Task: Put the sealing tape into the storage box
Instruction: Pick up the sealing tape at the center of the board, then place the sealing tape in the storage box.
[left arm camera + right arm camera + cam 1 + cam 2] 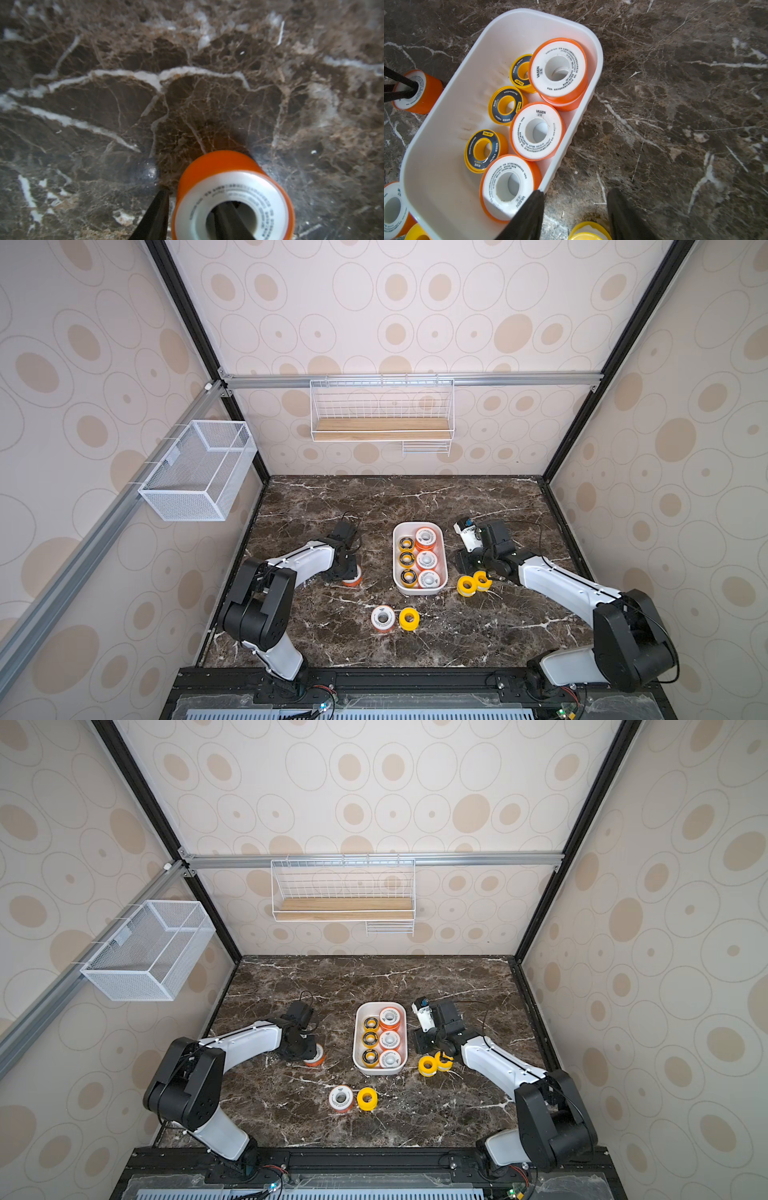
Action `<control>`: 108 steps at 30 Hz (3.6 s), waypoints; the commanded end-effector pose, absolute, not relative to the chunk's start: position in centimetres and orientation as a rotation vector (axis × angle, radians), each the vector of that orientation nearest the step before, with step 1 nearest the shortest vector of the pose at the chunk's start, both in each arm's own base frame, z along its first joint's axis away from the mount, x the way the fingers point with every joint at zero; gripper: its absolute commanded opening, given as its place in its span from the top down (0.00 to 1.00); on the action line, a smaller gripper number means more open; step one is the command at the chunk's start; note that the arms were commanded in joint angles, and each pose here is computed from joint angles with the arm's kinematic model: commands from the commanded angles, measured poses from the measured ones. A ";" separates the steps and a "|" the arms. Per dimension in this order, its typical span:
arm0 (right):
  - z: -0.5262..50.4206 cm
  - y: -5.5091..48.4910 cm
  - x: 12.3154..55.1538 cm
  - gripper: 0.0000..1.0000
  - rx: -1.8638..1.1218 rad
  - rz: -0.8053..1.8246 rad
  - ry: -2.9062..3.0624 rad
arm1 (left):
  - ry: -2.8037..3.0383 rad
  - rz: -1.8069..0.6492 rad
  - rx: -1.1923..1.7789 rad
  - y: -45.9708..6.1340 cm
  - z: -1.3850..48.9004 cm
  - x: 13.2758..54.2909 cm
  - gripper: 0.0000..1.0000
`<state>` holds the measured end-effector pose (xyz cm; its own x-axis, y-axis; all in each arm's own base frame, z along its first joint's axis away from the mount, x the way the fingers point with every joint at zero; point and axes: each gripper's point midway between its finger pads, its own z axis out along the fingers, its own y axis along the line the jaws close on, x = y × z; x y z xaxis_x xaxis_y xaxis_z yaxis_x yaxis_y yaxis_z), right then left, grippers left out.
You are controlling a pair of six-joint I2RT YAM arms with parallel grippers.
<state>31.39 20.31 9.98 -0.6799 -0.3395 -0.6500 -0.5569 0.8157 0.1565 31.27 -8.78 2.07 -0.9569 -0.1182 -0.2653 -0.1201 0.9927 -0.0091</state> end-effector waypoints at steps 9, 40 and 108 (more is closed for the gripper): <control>10.2 21.4 31.4 0.45 -0.688 0.537 2.376 | 2.840 0.025 -0.186 -8.4 3.3 31.9 0.72; 8.6 23.4 31.5 0.60 -0.689 0.712 2.449 | 2.677 -0.205 0.147 -19.5 14.9 32.8 0.74; 8.5 25.0 30.7 0.70 -0.732 0.891 2.460 | 2.860 -0.398 0.420 -33.2 6.4 36.4 0.71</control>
<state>30.52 24.66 8.03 -0.7741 -0.3290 -0.5408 -0.5947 0.6707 0.4432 36.23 -32.60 6.29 -0.9400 0.2271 -0.2545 0.2890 0.9266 -0.2407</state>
